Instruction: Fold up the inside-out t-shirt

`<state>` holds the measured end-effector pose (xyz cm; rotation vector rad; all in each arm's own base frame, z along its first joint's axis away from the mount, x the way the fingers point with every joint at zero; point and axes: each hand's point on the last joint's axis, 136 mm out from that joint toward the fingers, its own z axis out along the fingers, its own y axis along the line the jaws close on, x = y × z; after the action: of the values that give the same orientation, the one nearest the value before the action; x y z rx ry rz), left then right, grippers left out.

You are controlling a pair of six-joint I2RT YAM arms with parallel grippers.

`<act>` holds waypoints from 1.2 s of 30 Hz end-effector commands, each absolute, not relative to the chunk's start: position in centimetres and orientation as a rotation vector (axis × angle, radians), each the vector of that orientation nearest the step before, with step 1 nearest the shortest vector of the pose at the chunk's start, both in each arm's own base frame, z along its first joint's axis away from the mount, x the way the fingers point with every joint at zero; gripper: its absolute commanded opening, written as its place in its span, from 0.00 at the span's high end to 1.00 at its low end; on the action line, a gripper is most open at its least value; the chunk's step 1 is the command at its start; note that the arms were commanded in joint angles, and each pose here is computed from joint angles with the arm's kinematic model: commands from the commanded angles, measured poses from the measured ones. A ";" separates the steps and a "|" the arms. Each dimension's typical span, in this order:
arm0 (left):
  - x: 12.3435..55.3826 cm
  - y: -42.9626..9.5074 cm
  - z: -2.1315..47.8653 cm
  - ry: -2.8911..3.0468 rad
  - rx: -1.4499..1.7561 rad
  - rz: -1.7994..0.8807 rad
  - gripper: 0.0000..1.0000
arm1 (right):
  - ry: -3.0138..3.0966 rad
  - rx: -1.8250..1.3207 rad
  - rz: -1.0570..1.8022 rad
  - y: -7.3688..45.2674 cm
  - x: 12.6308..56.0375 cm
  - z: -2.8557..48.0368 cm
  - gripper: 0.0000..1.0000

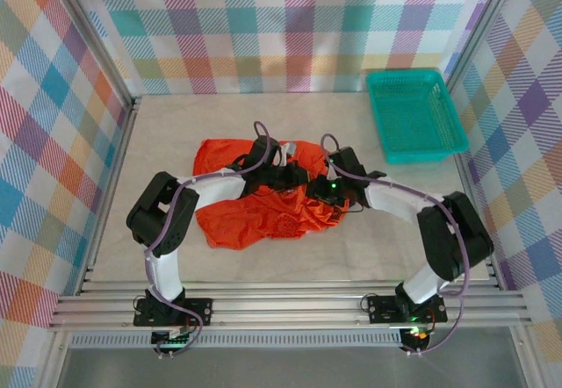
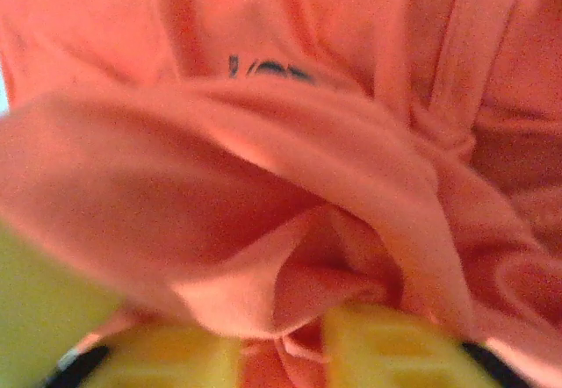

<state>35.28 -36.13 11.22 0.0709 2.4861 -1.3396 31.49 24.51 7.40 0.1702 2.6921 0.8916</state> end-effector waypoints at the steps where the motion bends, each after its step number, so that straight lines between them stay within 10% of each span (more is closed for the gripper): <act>1: 35.2 -36.5 12.0 2.487 0.098 -1.344 1.00 | 2.665 0.138 0.817 24.6 33.4 7.6 0.90; 23: 36.9 -35.1 11.7 2.514 0.082 -1.293 0.98 | 2.560 0.092 0.974 21.1 27.1 13.7 1.00; 29: 36.8 -35.2 11.0 2.506 0.177 -1.264 0.33 | 2.518 0.391 0.952 16.0 28.2 11.7 1.00; 36: 34.3 -36.0 13.4 2.387 0.494 -1.230 0.44 | 2.569 0.654 1.175 15.1 28.9 6.9 1.00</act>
<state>35.66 -35.33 10.69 0.3003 2.4861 -1.2247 28.65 14.22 7.29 0.5874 2.5855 1.0169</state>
